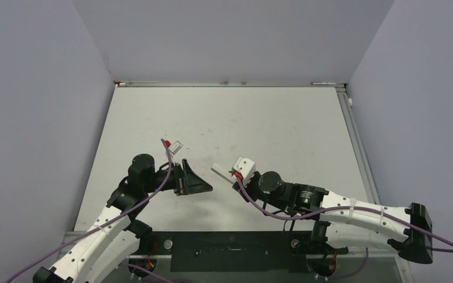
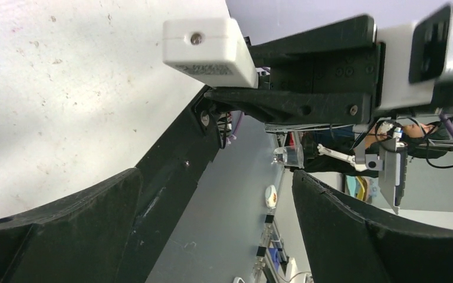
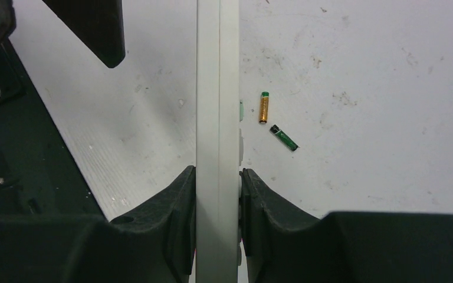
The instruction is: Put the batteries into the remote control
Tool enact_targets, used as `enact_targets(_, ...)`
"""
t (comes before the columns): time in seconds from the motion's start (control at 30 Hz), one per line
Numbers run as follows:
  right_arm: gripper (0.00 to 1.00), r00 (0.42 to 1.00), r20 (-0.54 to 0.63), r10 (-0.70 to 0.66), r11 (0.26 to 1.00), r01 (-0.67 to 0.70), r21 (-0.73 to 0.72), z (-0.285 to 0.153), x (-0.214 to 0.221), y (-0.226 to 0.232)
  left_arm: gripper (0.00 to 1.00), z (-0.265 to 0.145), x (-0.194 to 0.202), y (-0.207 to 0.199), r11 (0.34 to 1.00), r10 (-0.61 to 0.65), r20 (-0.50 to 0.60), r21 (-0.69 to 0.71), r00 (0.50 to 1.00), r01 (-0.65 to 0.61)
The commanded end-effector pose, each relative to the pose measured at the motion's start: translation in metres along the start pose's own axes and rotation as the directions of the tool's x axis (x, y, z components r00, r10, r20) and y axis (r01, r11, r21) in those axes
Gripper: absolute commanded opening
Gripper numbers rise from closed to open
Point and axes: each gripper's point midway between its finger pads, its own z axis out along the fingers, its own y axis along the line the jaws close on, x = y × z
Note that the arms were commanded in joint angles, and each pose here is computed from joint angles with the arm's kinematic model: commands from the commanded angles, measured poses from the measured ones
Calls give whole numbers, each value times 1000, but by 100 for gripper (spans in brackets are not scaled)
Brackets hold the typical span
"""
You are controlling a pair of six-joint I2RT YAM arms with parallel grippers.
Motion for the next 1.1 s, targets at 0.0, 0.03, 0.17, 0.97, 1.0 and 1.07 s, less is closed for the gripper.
enact_targets(0.0,9,973,106,205,963,-181,-197,-10,-43,13,96,-3,-19,-20,989,141,74,39,987,-144)
enact_targets(0.03,9,968,101,229,954,-203,-219,-10,-43,13,96,-3,-19,-20,988,147,75,37,986,-150)
enact_targets(0.17,9,938,75,337,900,-298,-319,-11,-45,9,96,-3,-20,-18,985,166,76,31,983,-169)
enact_targets(0.97,9,798,-165,580,481,-499,-721,-22,-55,47,95,3,-13,-39,971,161,-18,182,987,-155)
enact_targets(1.0,9,795,-171,583,470,-501,-726,-22,-55,48,92,3,-13,-40,970,160,-23,189,987,-152)
enact_targets(1.07,9,790,-177,587,450,-501,-739,-23,-57,50,88,2,-12,-43,967,163,-29,202,986,-154)
